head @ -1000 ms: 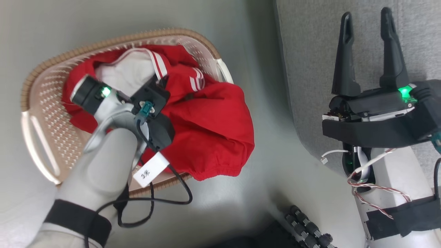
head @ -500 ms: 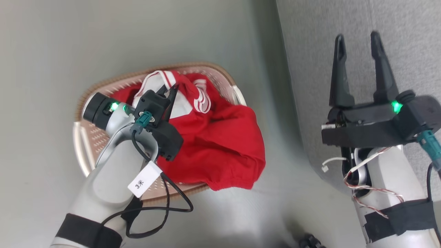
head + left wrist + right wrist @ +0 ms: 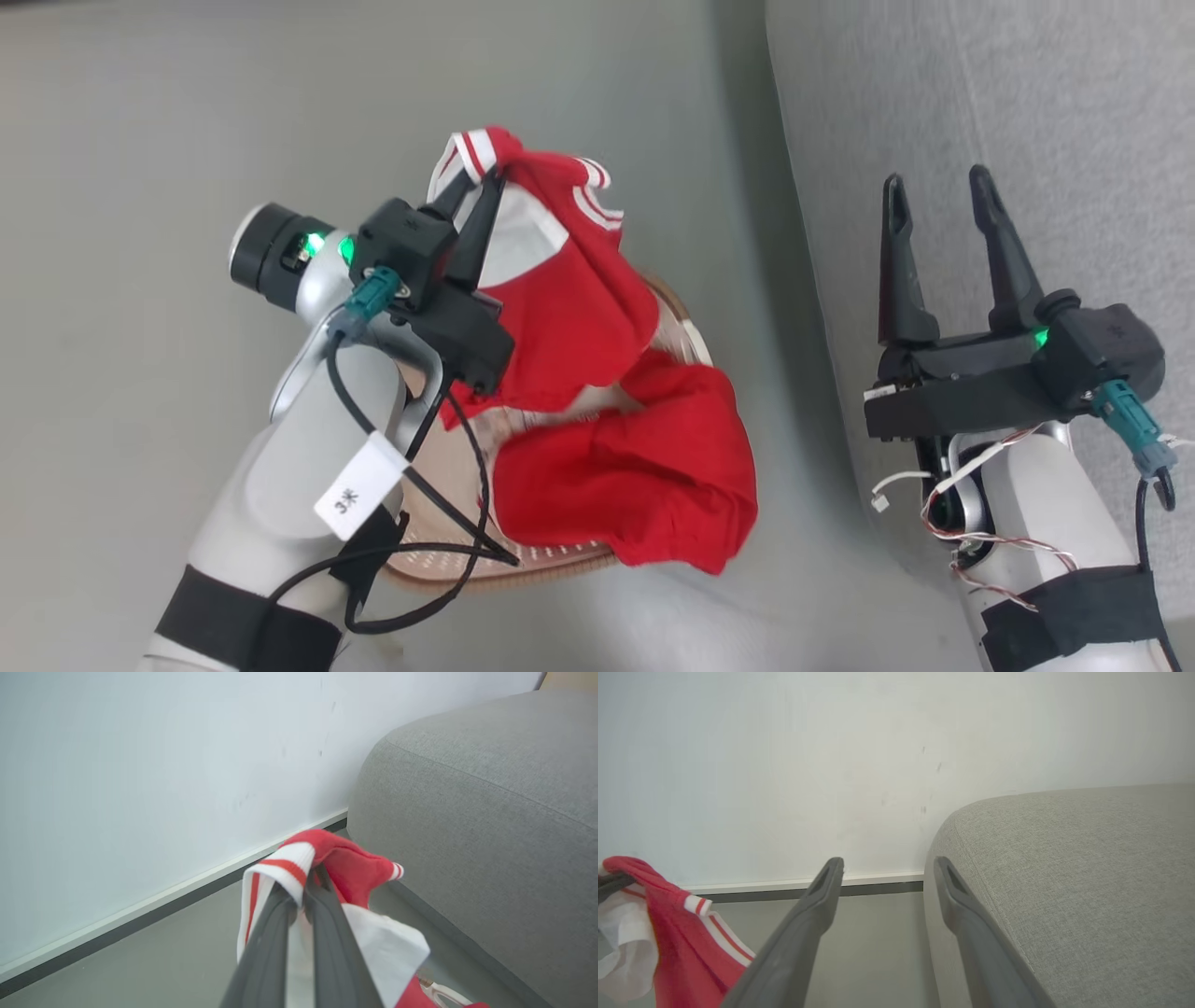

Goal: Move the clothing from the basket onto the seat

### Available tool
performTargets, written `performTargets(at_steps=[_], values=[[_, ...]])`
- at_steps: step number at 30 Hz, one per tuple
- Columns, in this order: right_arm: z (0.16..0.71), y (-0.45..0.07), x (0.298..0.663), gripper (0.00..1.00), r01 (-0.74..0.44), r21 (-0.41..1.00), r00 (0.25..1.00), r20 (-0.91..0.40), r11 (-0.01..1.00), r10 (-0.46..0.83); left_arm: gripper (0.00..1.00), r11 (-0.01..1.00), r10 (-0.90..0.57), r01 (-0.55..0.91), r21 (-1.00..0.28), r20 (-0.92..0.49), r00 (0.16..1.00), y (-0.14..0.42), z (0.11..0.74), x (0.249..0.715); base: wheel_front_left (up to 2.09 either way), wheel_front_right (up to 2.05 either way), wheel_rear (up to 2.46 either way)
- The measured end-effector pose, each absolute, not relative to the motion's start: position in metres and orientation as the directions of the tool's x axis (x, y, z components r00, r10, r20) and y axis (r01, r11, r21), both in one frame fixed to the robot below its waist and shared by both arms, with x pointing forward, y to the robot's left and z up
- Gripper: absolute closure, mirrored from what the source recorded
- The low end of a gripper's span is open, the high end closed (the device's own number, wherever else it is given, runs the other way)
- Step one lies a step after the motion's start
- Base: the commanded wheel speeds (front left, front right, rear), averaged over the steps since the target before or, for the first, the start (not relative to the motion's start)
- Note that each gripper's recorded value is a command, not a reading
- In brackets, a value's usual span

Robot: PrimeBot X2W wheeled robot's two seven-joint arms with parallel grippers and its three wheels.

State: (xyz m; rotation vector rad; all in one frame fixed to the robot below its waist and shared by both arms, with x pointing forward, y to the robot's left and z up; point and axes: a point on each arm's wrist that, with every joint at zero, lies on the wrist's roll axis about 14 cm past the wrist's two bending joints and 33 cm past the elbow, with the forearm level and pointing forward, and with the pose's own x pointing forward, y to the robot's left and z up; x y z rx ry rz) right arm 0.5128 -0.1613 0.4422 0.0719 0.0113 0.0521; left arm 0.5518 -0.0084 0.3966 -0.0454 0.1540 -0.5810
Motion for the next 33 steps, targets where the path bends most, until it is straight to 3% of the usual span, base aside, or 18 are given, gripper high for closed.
performTargets(at_steps=[17,33], values=[[0.493,-0.142,0.476,0.0,-0.12,0.083,0.992,0.056,0.989,0.116,1.0,0.863,-0.5,0.506,-0.006,0.133,0.855,0.012,0.541,0.539,0.0,0.0,0.0],[0.529,-0.121,0.425,0.0,-0.22,0.062,0.971,0.112,0.974,0.212,1.0,0.859,-0.511,0.506,0.083,0.208,0.834,0.013,0.615,0.492,0.0,0.0,0.0]])
